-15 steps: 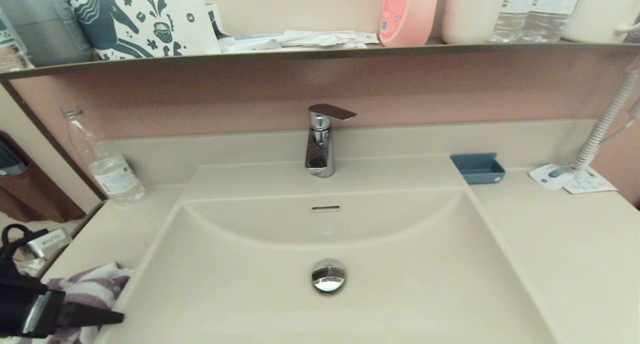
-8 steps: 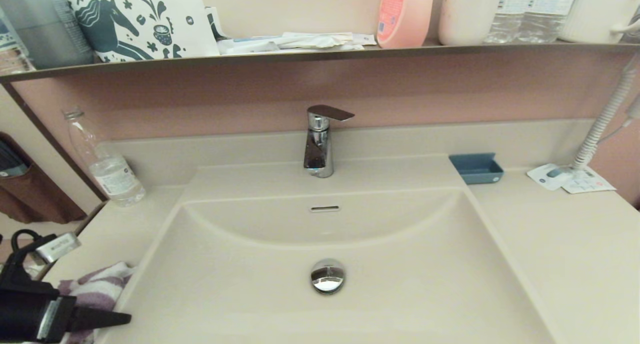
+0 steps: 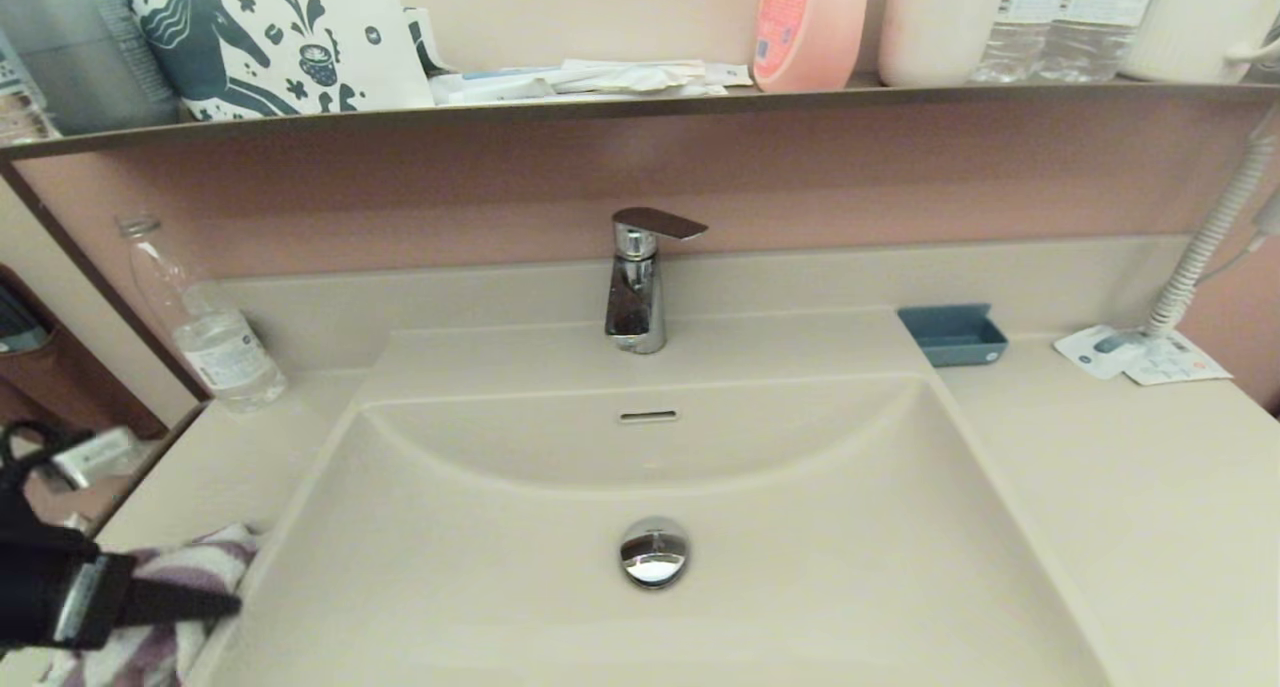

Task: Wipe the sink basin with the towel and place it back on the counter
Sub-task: Pick up the cloth

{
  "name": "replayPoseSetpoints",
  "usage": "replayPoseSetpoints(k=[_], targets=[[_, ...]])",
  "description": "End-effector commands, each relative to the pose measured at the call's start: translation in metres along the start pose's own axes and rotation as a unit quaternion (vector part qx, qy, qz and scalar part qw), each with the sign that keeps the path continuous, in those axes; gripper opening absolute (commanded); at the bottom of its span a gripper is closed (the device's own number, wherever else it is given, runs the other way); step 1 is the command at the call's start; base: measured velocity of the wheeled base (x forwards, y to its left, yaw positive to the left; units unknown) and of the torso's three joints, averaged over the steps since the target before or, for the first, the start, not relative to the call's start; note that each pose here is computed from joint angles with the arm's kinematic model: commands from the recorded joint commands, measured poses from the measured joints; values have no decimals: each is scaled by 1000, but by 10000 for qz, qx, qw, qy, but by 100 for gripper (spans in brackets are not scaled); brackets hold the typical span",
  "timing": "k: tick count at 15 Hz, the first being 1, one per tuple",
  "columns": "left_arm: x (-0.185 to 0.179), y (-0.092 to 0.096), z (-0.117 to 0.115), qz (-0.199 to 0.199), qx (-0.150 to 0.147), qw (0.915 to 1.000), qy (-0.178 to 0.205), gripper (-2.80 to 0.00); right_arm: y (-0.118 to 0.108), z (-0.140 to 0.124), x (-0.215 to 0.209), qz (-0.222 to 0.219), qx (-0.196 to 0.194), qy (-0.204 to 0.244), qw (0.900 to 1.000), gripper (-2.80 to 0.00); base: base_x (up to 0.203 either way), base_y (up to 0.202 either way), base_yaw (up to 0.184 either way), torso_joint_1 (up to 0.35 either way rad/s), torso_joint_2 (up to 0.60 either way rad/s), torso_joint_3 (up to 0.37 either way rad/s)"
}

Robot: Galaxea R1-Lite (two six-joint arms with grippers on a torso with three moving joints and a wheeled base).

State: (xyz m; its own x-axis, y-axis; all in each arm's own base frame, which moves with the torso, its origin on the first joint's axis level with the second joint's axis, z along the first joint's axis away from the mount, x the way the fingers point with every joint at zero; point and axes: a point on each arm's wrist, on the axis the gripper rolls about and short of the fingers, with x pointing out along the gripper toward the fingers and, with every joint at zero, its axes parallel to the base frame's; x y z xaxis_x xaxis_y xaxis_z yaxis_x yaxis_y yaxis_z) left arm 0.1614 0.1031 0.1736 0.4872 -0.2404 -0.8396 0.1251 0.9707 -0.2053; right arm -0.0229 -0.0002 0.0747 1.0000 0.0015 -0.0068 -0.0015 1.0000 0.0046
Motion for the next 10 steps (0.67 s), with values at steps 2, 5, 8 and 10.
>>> replayPoseSetpoints(k=[2, 5, 8, 10], targets=[[-35, -16, 11, -5, 58, 9998, -174, -280, 0, 0, 0, 0, 0, 4, 10000, -280, 0, 0, 0, 0, 0, 0], [-58, -31, 11, -116, -70, 9999, 9, -280, 0, 0, 0, 0, 0, 4, 10000, -280, 0, 0, 0, 0, 0, 0], [-67, -41, 6, -77, -22, 9999, -103, -280, 0, 0, 0, 0, 0, 4, 10000, -280, 0, 0, 0, 0, 0, 0], [-72, -45, 5, -34, 28, 9997, -220, -280, 0, 0, 0, 0, 0, 4, 10000, -280, 0, 0, 0, 0, 0, 0]])
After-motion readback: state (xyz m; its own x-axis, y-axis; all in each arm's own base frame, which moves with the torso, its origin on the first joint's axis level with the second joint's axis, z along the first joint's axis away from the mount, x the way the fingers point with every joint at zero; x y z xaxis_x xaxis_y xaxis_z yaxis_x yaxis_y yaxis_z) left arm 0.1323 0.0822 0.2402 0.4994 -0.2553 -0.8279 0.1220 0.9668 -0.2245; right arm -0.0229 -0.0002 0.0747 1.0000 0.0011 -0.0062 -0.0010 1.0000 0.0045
